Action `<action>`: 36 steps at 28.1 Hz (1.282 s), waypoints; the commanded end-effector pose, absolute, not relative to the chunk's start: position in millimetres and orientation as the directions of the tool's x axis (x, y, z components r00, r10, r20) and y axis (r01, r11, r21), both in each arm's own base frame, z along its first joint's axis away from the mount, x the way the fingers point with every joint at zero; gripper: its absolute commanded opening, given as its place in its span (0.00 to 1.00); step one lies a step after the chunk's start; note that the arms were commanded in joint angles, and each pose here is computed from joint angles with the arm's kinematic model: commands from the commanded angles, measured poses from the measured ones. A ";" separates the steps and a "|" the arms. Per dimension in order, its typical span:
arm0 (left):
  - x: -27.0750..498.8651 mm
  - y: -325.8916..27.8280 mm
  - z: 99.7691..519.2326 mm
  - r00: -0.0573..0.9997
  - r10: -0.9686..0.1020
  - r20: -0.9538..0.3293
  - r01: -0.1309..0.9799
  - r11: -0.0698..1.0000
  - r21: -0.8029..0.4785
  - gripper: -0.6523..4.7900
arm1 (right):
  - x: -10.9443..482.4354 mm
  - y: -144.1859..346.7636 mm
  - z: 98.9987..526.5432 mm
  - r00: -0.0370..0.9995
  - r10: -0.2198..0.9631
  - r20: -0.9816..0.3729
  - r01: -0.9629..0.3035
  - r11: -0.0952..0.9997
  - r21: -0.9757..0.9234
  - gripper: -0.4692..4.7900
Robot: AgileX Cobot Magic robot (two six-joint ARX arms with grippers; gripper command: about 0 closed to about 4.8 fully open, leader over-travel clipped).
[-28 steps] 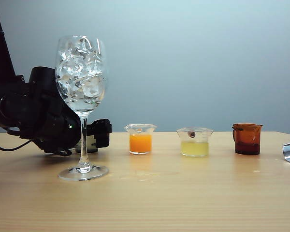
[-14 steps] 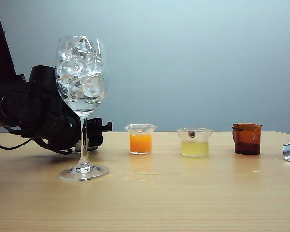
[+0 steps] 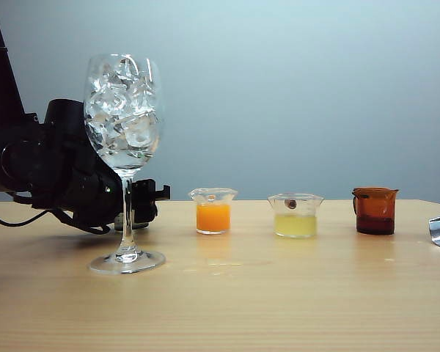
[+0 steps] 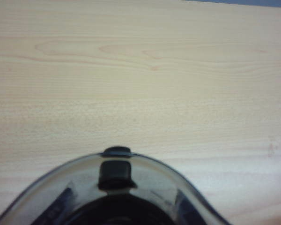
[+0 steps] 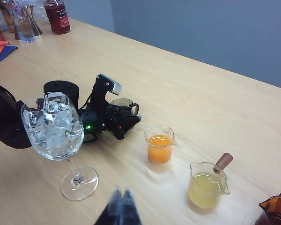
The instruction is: Pick up the first measuring cup from the left, pour the coconut rum inside into the goblet, and finally put the measuring cup back in its original place.
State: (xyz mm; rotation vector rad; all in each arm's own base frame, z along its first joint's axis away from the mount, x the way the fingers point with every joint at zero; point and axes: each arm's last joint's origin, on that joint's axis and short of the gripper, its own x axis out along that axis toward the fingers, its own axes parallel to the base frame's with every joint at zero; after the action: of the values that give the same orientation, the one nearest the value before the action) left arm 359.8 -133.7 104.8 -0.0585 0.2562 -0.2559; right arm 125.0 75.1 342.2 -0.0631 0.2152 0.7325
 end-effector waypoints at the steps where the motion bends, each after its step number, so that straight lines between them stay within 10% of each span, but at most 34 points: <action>1: 360.0 -134.1 114.5 0.943 -0.263 -0.205 0.259 0.965 -0.046 0.32 | 124.7 75.2 345.7 0.724 0.664 -0.190 -0.675 0.738 0.009 0.08; 36: 329.2 -99.8 215.1 0.932 -0.287 -0.221 0.318 0.941 0.119 0.32 | 123.3 77.0 348.2 0.674 0.720 -0.164 -0.728 0.685 0.016 0.08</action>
State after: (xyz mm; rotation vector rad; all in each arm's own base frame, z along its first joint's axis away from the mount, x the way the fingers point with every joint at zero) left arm 331.5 -99.9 207.6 0.1399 0.2205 -0.3032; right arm 124.0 76.9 344.9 -0.0522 0.1873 0.8066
